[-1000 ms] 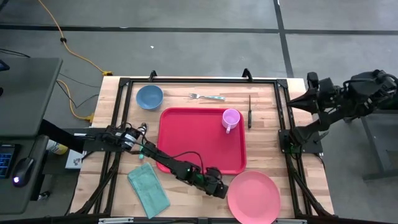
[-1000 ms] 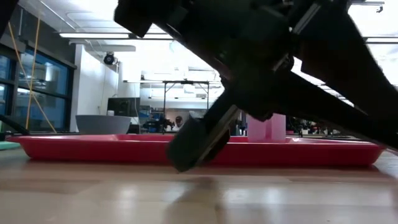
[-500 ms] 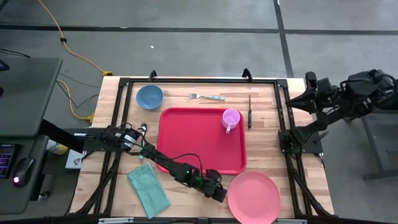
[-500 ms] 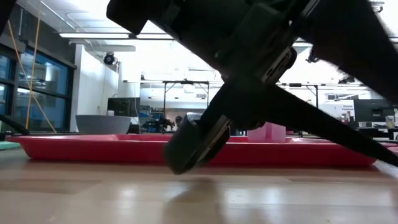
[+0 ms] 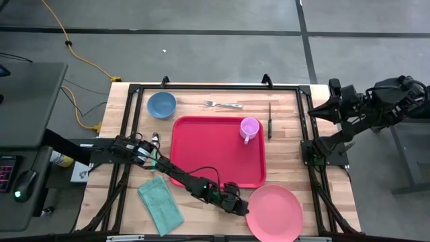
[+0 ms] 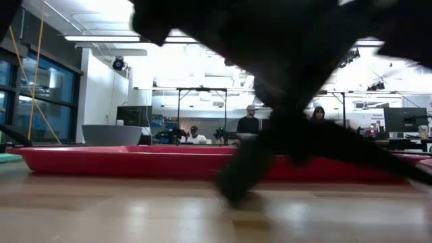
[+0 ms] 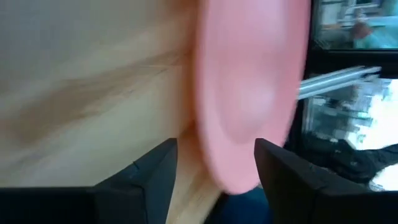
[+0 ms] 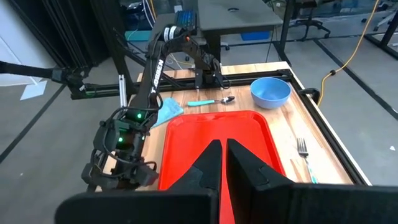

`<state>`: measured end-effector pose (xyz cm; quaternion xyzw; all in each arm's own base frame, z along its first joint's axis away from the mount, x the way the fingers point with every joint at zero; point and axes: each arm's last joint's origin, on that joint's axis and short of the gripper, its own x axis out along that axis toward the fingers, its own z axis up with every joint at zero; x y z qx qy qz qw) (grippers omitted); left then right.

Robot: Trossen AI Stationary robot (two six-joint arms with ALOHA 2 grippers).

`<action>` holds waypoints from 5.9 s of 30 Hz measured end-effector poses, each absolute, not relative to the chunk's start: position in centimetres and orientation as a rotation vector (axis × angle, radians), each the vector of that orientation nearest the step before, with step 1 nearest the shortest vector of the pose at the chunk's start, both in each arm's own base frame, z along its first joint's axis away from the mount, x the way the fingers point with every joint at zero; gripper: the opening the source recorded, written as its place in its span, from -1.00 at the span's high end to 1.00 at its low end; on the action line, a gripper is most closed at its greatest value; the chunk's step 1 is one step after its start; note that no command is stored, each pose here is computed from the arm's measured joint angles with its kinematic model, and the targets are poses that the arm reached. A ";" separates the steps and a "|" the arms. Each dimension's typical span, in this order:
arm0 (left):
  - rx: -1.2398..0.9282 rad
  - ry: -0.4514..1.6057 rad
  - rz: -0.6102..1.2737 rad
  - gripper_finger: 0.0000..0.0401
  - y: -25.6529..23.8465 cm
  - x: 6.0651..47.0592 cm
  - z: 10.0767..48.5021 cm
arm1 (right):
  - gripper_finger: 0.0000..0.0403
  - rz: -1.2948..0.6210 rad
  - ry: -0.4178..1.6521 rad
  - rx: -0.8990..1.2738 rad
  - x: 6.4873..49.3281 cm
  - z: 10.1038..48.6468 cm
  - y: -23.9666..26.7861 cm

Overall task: Set up tray
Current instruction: Put the pink plate on the red tray to the bottom left of the purple cup

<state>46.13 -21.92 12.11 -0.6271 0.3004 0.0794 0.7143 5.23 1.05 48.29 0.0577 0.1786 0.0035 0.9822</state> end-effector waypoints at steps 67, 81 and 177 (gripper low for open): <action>-0.954 0.681 0.249 0.94 -18.9 44.9 25.5 | 1.00 0.046 0.380 0.107 4.3 48.0 0.8; -0.864 0.836 0.485 0.94 -13.5 37.4 33.4 | 1.00 0.095 0.387 0.117 4.2 48.0 0.9; -1.403 0.721 0.457 0.94 -1.8 30.6 15.7 | 1.00 0.082 0.383 0.155 4.3 48.1 0.9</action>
